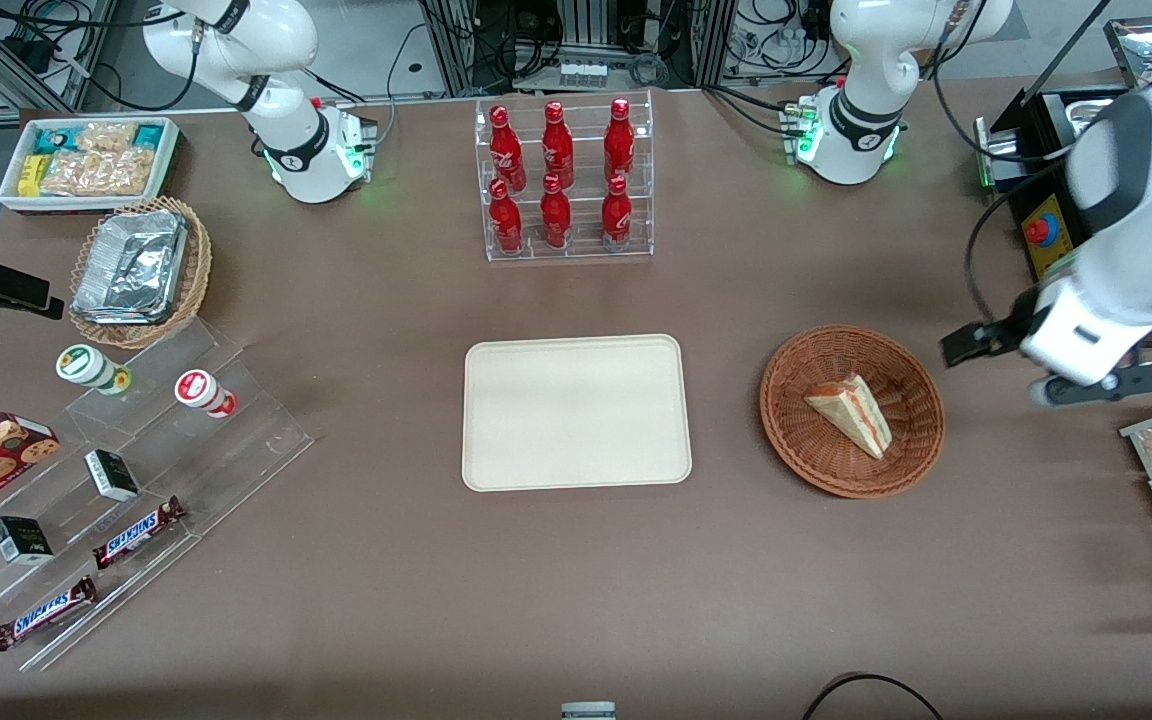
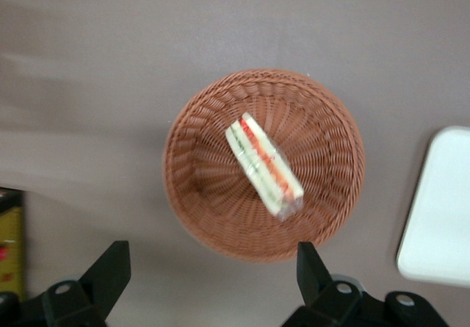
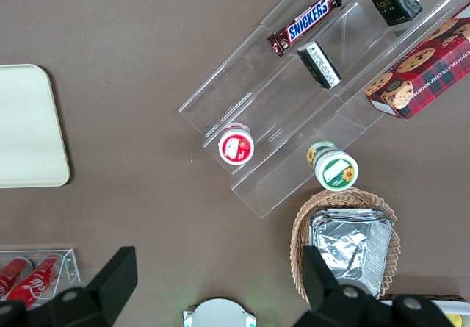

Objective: Place sandwich from basket to tray
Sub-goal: 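Move the left gripper over the sandwich in the wicker basket, then lower the left gripper and close it on the wrapped sandwich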

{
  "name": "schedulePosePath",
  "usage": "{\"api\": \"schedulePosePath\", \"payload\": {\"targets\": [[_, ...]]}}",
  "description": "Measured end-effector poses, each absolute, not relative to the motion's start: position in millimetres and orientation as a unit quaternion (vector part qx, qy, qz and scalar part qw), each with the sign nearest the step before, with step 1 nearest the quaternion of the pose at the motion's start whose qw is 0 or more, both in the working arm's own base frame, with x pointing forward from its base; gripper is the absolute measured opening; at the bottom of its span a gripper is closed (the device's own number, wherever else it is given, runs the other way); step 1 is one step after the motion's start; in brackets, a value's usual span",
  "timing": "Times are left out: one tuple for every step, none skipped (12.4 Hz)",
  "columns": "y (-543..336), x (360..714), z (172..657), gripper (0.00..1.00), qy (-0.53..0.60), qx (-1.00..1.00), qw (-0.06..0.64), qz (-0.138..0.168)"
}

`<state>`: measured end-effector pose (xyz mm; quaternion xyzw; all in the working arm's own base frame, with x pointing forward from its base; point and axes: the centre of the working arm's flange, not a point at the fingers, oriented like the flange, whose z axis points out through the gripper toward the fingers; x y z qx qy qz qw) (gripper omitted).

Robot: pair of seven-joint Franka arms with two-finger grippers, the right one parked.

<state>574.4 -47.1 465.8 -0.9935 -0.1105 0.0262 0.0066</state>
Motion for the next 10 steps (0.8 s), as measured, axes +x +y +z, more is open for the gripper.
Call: {"api": "schedulePosePath", "payload": {"targets": [[-55.3,570.8,443.6,1.00,-0.150,-0.988,0.005,0.016],[-63.3,566.7,424.9,1.00,-0.193,-0.981,0.002,0.006],[-72.3,562.3,409.3,1.00,-0.236,-0.972,-0.002,-0.006],[-81.2,557.1,394.4,1.00,-0.274,-0.962,-0.009,-0.018],[-90.4,551.0,379.8,1.00,-0.301,-0.953,-0.016,-0.028],[-99.4,544.0,366.4,1.00,-0.314,-0.949,-0.020,-0.032],[-108.9,536.9,354.0,1.00,-0.319,-0.947,-0.020,-0.030],[-116.9,532.1,342.9,1.00,-0.322,-0.946,-0.019,-0.027],[-121.4,529.0,331.1,1.00,-0.323,-0.946,-0.019,-0.023],[-122.2,526.7,318.9,1.00,-0.323,-0.946,-0.018,-0.020]]}}
